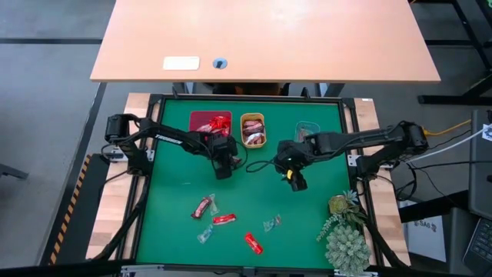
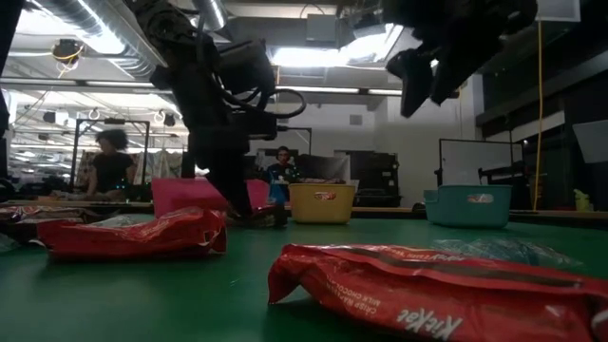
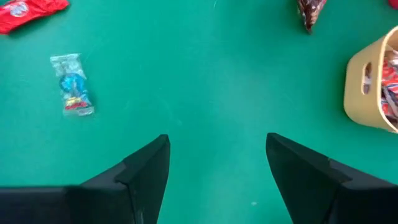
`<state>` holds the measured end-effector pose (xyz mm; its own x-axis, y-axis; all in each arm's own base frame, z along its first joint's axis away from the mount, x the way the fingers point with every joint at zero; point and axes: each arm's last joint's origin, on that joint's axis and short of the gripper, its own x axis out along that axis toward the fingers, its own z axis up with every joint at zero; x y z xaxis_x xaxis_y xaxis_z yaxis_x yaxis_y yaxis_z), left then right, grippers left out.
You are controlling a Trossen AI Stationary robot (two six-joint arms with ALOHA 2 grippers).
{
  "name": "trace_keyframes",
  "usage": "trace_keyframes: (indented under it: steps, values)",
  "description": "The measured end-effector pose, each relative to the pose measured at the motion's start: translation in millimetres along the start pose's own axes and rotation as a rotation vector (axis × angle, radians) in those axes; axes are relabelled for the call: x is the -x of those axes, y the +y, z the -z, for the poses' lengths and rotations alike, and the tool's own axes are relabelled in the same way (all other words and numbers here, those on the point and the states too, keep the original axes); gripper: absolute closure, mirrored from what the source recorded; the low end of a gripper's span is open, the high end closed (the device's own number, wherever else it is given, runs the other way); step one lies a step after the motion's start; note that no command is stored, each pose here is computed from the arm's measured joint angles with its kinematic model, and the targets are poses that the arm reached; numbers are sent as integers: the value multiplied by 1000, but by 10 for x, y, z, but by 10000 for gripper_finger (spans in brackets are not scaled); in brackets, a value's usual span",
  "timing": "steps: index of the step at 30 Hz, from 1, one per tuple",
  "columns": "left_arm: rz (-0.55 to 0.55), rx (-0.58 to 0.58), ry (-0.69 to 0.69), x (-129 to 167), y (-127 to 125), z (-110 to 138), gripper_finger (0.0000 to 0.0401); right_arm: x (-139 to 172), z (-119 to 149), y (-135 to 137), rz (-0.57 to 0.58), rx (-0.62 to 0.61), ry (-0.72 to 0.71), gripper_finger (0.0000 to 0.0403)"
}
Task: Sort candy
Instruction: Put the brown chocolate bar into the yellow bin
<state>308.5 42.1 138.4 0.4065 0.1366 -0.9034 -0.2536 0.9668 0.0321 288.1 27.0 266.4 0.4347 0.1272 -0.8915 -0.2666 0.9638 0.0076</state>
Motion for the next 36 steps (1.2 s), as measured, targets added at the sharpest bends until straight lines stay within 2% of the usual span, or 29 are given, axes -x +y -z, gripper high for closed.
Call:
trace_keyframes:
  steps: [7, 17, 20, 26, 28, 31, 36]
  values:
    - [5, 25, -53, -5, -5, -49, 354, 379, 81, 44, 31, 7, -86, 139]
    - [14, 131, -99, 2, -8, -102, 363, 887, 326, 101, 141, 5, -151, 139]
    - [32, 145, -132, 52, -19, -208, 363, 988, 398, 115, 165, 3, -156, 139]
    - [68, 150, -257, 275, -40, -584, 363, 1180, 537, 137, 234, -3, -177, 139]
    - [50, 157, -310, 365, -22, -716, 363, 1230, 563, 142, 247, -5, -196, 139]
    - [-34, 149, -373, 473, 50, -861, 363, 1281, 591, 152, 251, -5, -217, 139]
    - [-158, 134, -410, 541, 216, -953, 363, 1299, 602, 155, 251, -7, -224, 139]
